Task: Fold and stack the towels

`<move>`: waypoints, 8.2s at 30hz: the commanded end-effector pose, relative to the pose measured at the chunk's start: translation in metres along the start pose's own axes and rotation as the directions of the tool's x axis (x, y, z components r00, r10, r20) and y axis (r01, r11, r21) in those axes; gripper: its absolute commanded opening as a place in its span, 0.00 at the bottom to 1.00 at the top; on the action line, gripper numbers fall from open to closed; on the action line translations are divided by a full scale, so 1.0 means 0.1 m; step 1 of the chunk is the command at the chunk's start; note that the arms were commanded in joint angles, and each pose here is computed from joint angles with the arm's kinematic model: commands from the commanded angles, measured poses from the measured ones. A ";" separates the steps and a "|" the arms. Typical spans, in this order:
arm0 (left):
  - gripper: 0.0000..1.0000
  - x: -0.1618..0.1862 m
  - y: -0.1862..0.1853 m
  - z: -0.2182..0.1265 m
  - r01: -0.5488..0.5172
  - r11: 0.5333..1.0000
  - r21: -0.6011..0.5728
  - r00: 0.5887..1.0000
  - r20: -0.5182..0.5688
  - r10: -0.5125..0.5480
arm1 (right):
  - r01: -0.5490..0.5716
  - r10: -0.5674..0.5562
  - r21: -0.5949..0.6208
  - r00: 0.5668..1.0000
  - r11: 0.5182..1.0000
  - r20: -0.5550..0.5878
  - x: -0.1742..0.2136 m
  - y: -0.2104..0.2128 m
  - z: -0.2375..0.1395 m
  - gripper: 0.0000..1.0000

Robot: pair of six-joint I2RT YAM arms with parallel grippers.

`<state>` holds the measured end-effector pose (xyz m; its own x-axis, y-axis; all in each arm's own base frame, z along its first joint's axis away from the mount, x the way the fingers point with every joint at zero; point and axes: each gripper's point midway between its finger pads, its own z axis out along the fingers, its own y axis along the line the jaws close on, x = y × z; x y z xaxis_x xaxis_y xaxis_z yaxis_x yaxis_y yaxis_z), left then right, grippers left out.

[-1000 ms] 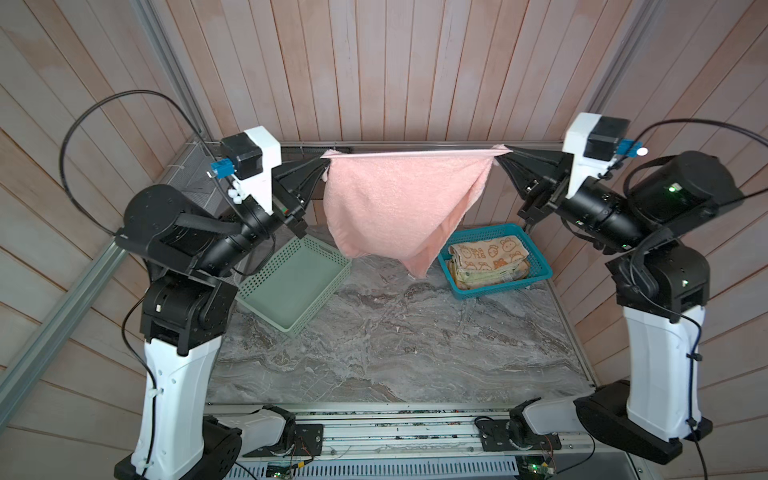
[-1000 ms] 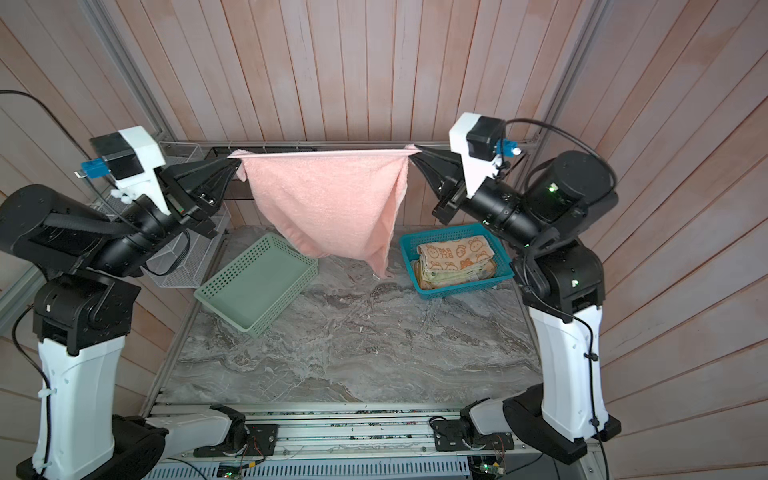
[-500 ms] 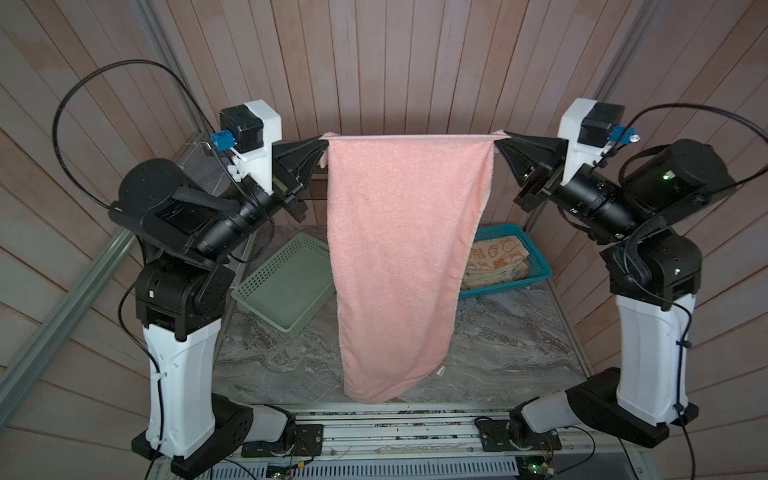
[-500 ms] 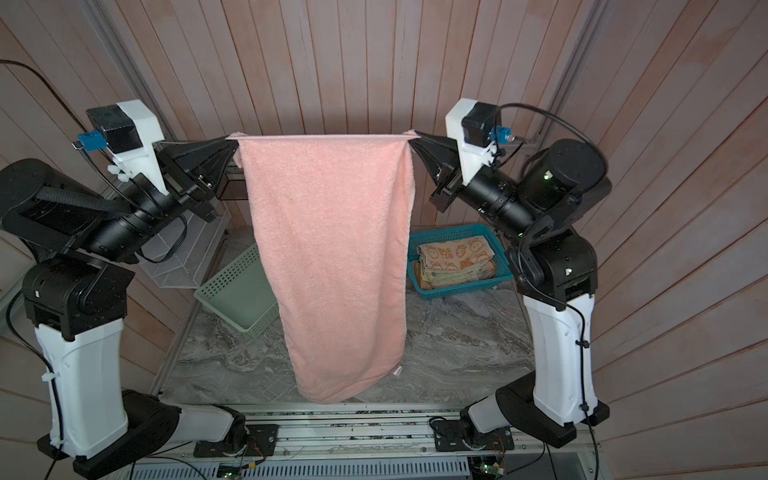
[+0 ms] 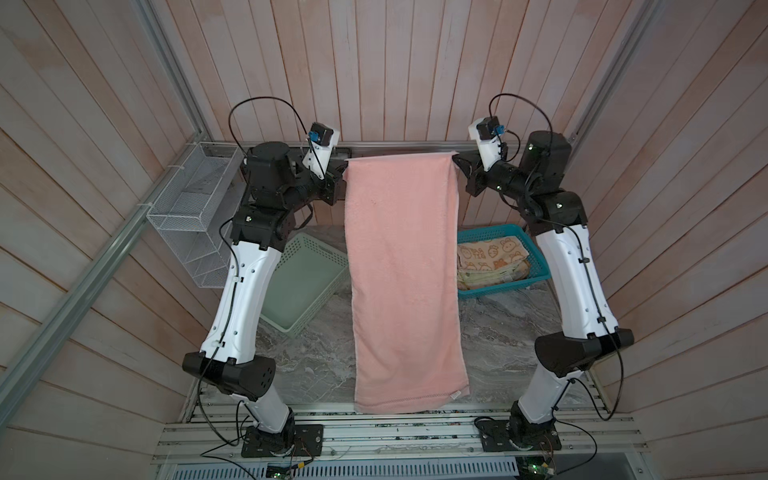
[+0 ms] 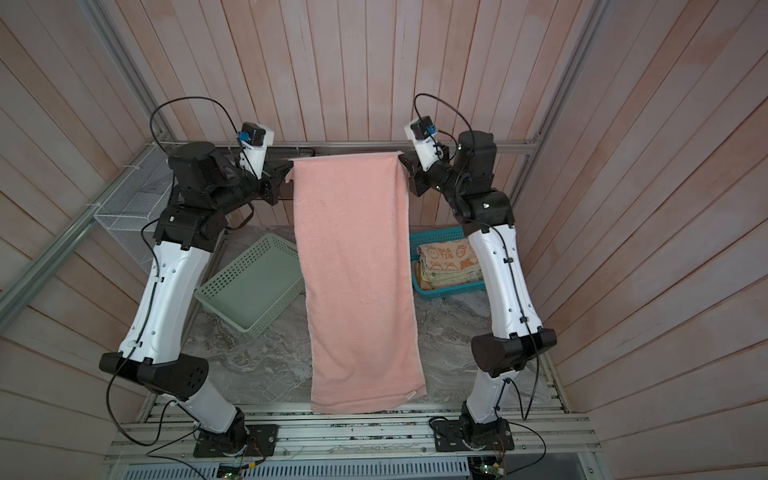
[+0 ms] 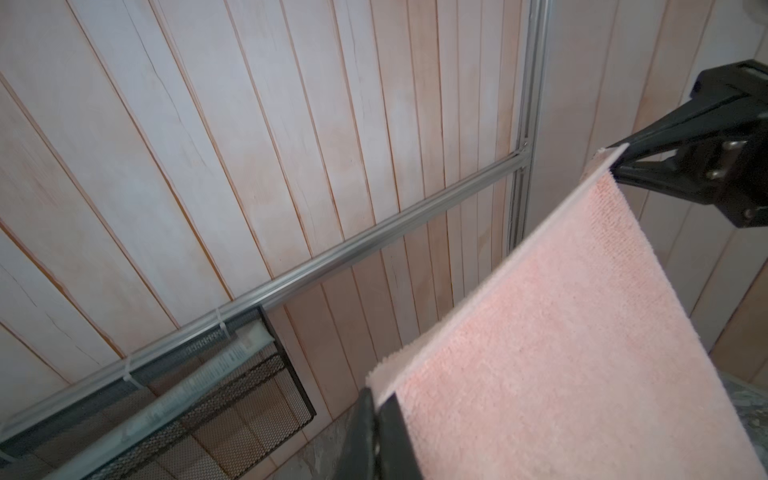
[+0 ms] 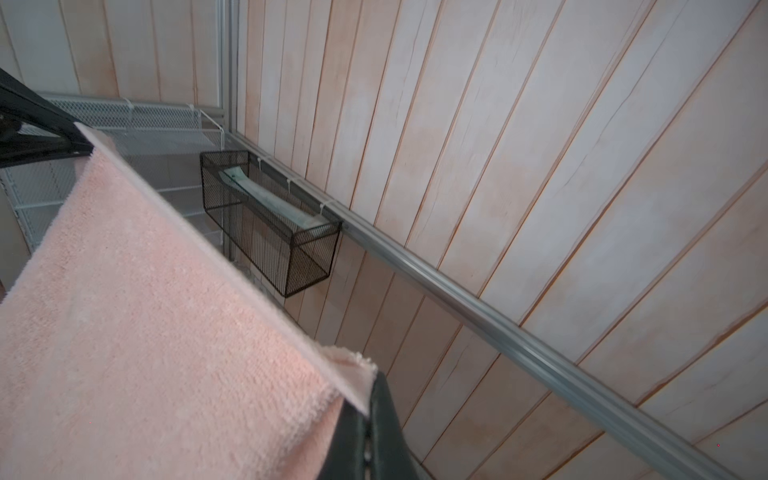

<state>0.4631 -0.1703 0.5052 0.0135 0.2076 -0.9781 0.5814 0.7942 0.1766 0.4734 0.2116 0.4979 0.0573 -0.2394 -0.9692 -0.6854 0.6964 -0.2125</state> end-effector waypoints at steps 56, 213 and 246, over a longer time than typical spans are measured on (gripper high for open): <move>0.00 4.46 -0.91 -0.07 0.634 0.748 -0.197 0.570 -0.534 -0.624 | -0.474 0.346 0.077 0.512 0.877 -0.786 4.38 2.15 -0.20 0.00; 0.00 1.31 1.06 0.64 0.196 0.968 -0.158 0.929 -0.286 -0.235 | -0.258 0.371 0.337 0.868 0.905 -0.332 1.54 -0.76 0.62 0.00; 0.00 3.44 -1.25 -1.04 0.548 0.832 -0.091 0.527 -0.735 -0.427 | -0.594 0.609 0.341 0.335 0.729 -0.718 3.79 1.52 -1.19 0.00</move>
<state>0.3241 -0.1724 0.1994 -0.6863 0.2963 -0.6643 0.6329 0.6933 -0.3446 0.3193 0.1955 0.1590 -0.8125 -0.2425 -0.5301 -0.5025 0.7524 0.4259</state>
